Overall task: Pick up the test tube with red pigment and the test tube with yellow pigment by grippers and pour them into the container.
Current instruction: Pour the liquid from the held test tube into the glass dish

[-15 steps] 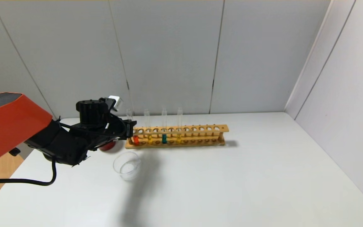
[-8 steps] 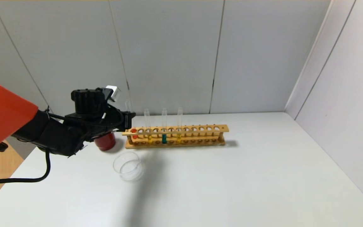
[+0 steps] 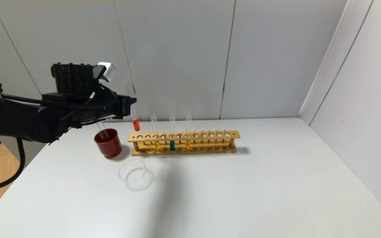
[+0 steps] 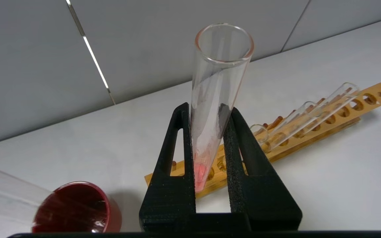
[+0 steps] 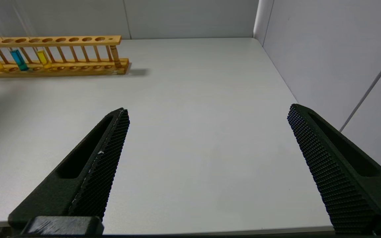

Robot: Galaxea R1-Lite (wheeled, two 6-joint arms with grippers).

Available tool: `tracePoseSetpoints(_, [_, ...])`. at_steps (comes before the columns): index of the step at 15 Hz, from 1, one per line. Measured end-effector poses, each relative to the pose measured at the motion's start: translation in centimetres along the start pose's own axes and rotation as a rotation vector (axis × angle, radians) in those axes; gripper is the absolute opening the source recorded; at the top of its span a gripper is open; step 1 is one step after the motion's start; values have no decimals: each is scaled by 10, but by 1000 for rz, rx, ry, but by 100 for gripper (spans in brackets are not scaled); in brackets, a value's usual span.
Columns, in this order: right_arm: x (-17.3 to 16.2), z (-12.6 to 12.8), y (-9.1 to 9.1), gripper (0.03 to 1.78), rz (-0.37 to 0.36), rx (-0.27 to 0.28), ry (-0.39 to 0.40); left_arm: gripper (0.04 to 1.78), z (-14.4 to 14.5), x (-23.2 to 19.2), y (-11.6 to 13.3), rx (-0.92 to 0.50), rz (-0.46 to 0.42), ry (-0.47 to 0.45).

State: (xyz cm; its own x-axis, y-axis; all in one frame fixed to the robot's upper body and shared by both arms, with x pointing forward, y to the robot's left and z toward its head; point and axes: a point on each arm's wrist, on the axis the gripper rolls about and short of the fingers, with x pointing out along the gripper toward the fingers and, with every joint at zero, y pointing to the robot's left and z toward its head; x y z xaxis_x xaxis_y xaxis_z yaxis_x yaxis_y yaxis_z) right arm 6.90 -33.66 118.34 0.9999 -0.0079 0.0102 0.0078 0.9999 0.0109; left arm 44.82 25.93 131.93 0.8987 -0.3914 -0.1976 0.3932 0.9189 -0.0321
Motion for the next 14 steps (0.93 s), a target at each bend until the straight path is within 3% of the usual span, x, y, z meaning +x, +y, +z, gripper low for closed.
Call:
tracePoseSetpoints(6, [0, 0, 0, 175, 1, 0, 0, 32, 32, -73, 5, 138, 69, -24])
tracePoseSetpoints(11, [0, 0, 0, 175, 0, 0, 0, 32, 2, -129, 14, 406, 152, 59])
tracePoseSetpoints(14, [0, 0, 0, 175, 0, 0, 0, 32, -13, -142, 12, 421, 161, 85])
